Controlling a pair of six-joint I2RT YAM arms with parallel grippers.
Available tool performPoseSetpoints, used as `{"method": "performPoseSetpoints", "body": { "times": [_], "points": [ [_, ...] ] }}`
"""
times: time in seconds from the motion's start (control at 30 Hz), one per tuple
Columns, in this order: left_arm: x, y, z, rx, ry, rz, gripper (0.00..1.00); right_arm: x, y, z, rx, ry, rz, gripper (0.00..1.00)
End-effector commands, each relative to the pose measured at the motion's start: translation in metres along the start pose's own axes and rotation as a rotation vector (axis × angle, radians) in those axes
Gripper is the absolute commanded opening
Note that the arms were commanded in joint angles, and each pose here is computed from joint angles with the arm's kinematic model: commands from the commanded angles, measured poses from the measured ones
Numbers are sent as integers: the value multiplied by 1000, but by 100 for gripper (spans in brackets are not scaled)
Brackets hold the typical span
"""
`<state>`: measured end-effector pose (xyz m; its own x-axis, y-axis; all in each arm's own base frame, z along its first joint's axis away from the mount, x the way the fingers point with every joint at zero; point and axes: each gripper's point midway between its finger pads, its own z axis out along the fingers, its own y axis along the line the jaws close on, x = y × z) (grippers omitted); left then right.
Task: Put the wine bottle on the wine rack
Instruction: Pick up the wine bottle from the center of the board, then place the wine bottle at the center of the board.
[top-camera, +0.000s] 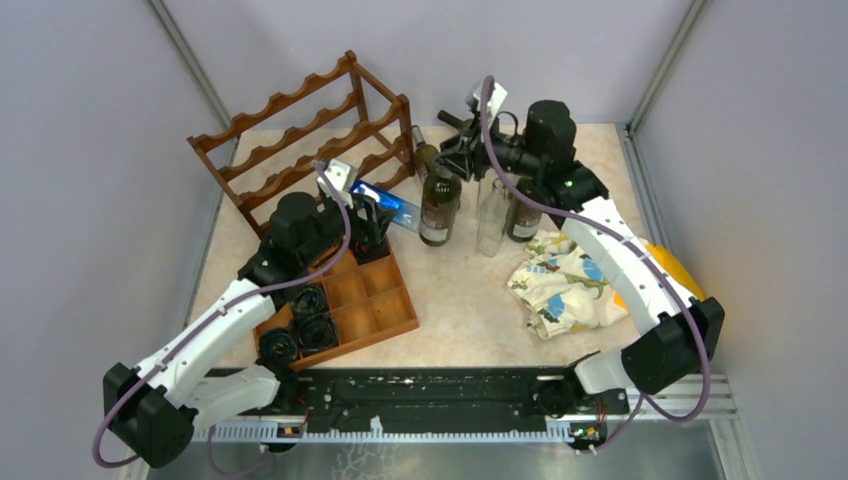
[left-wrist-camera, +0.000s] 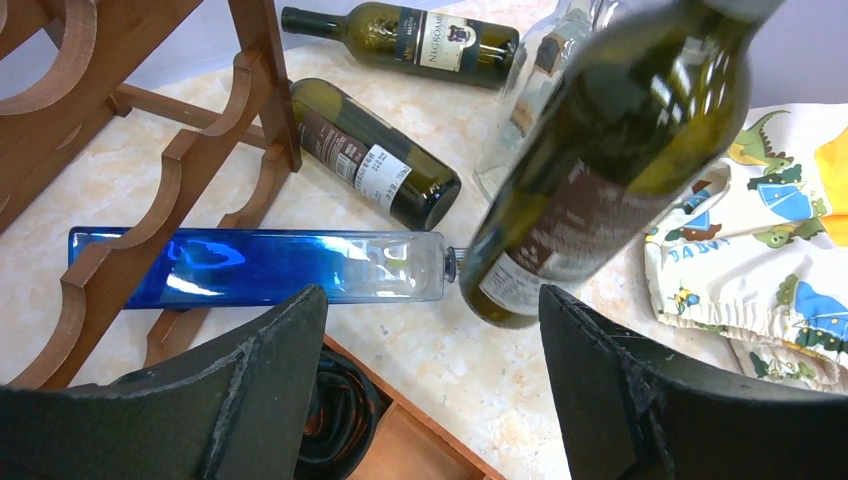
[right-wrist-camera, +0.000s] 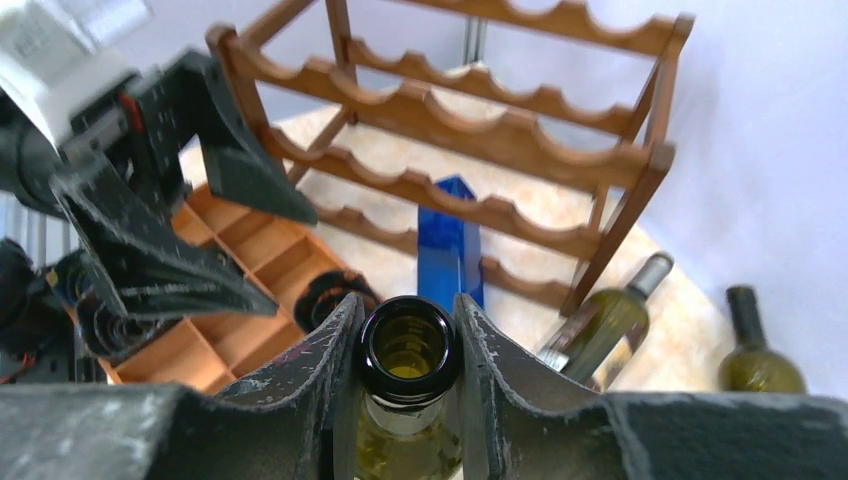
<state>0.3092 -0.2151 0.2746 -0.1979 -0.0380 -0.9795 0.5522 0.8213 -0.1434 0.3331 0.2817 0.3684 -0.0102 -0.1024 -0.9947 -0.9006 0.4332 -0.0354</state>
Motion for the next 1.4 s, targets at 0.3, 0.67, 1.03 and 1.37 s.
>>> {"method": "performPoseSetpoints", "body": {
  "times": [0.3,0.67,1.03,1.37],
  "points": [
    [-18,-6,-10,36,-73,14,83,-126,-80,13,266,-234,-194,0],
    [-17,-8,-11,46,-88,3,83,-126,-179,34,489,-228,-230,0],
    [-14,-8,-9,47,-84,0,83,-65,-235,56,599,-136,-241,0],
    [-9,-8,-6,51,-76,-10,83,-32,-250,61,617,-91,-195,6]
  ]
}}
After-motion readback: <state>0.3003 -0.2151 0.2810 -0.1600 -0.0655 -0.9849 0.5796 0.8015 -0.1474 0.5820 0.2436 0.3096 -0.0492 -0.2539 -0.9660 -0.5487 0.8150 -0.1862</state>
